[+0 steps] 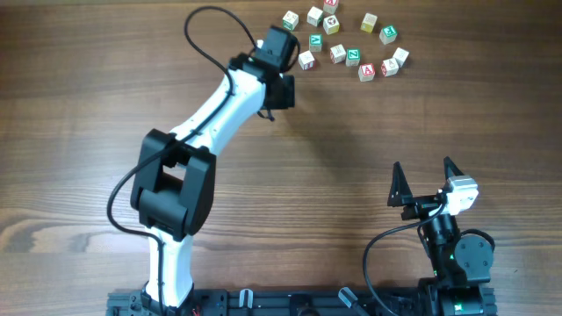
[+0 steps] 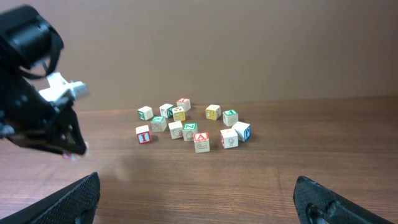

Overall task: Form a horizontal line
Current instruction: 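Lift the block and carry it left of the cluster, then lower the block onto the table and open the left gripper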

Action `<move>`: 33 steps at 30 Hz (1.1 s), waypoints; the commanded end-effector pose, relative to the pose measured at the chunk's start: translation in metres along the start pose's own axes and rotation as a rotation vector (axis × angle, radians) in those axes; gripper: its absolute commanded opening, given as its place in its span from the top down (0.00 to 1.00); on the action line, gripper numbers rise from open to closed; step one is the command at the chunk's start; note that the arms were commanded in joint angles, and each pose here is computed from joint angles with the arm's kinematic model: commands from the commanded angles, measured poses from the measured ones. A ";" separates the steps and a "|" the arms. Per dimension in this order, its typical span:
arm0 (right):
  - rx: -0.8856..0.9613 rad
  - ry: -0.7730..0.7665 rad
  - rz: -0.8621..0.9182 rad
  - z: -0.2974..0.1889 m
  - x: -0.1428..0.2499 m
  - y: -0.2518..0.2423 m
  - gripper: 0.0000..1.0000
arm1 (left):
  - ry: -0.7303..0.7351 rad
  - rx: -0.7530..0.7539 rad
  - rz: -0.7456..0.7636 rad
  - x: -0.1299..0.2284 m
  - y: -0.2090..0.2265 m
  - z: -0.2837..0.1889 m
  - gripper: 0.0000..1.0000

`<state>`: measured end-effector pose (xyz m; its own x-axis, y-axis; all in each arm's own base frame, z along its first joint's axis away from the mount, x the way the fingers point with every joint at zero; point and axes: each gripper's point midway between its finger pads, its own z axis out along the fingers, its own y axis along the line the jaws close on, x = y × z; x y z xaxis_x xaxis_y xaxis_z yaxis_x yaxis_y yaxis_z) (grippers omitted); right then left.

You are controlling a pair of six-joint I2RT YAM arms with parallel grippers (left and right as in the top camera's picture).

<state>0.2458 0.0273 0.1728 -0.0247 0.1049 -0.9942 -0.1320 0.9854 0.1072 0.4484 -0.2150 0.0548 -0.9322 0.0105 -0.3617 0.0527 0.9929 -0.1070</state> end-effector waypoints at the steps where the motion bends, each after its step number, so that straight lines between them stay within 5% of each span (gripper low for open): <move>1: 0.005 -0.001 -0.010 0.000 0.000 -0.001 0.00 | 0.029 -0.005 -0.027 0.027 0.000 0.028 0.79; 9: 0.005 -0.001 -0.010 0.000 0.000 -0.001 0.00 | 0.054 -0.007 -0.008 0.063 0.001 0.052 0.71; 17: 0.005 -0.001 -0.010 0.000 0.000 -0.001 0.00 | 0.064 -0.001 0.016 0.070 -0.008 0.051 0.57; 33: 0.005 -0.001 -0.010 0.000 0.000 -0.001 0.00 | 0.015 -0.082 0.051 0.065 -0.002 0.050 0.50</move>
<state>0.2458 0.0274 0.1728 -0.0247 0.1049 -0.9942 -0.1324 0.9854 0.1072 0.4125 -0.2364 0.0033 -0.9249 0.0472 -0.3772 0.0838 0.9932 -0.0812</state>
